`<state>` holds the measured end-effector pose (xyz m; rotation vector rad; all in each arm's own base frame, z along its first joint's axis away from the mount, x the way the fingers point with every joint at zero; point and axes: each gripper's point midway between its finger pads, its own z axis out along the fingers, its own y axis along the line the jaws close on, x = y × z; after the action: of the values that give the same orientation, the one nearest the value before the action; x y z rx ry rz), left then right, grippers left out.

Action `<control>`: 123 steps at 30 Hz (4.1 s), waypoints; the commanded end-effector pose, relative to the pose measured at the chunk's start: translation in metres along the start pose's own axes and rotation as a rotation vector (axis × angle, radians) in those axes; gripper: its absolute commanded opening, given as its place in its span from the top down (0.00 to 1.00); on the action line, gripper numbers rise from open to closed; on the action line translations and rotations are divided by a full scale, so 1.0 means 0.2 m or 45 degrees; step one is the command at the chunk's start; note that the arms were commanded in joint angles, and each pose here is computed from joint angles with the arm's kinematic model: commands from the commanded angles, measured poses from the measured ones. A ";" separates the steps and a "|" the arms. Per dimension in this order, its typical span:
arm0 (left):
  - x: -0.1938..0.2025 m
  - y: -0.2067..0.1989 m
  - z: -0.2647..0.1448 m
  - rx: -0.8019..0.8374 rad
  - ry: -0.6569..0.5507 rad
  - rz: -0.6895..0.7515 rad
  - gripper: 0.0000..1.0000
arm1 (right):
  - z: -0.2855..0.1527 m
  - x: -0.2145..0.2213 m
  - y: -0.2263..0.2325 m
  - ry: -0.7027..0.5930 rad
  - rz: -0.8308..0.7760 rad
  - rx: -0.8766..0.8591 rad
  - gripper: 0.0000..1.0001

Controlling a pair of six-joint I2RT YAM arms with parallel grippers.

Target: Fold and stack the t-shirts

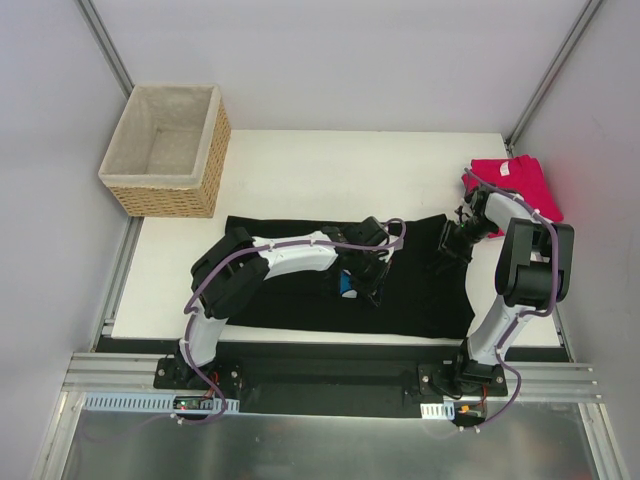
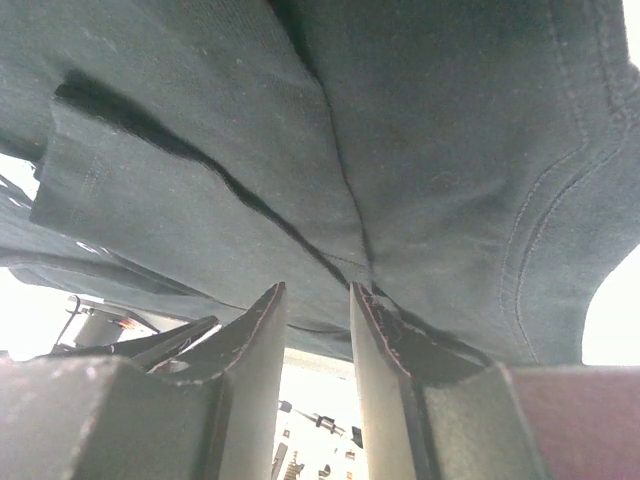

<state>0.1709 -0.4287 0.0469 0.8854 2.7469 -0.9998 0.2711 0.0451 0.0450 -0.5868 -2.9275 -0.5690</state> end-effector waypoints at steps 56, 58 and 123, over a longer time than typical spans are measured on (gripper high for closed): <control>0.07 0.09 0.12 -0.029 0.051 0.016 1.00 | 0.09 0.14 -0.15 0.143 -0.001 0.197 0.73; 0.07 0.10 0.11 -0.036 0.052 0.014 1.00 | 0.09 0.17 -0.20 0.155 -0.008 0.250 0.73; 0.09 0.16 0.10 -0.082 0.054 0.007 1.00 | 0.11 -0.17 -0.06 -0.008 -0.087 0.335 0.79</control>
<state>0.1695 -0.4282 0.0239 0.8883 2.7695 -0.9997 0.3027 0.0331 0.0184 -0.4788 -2.9854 -0.2216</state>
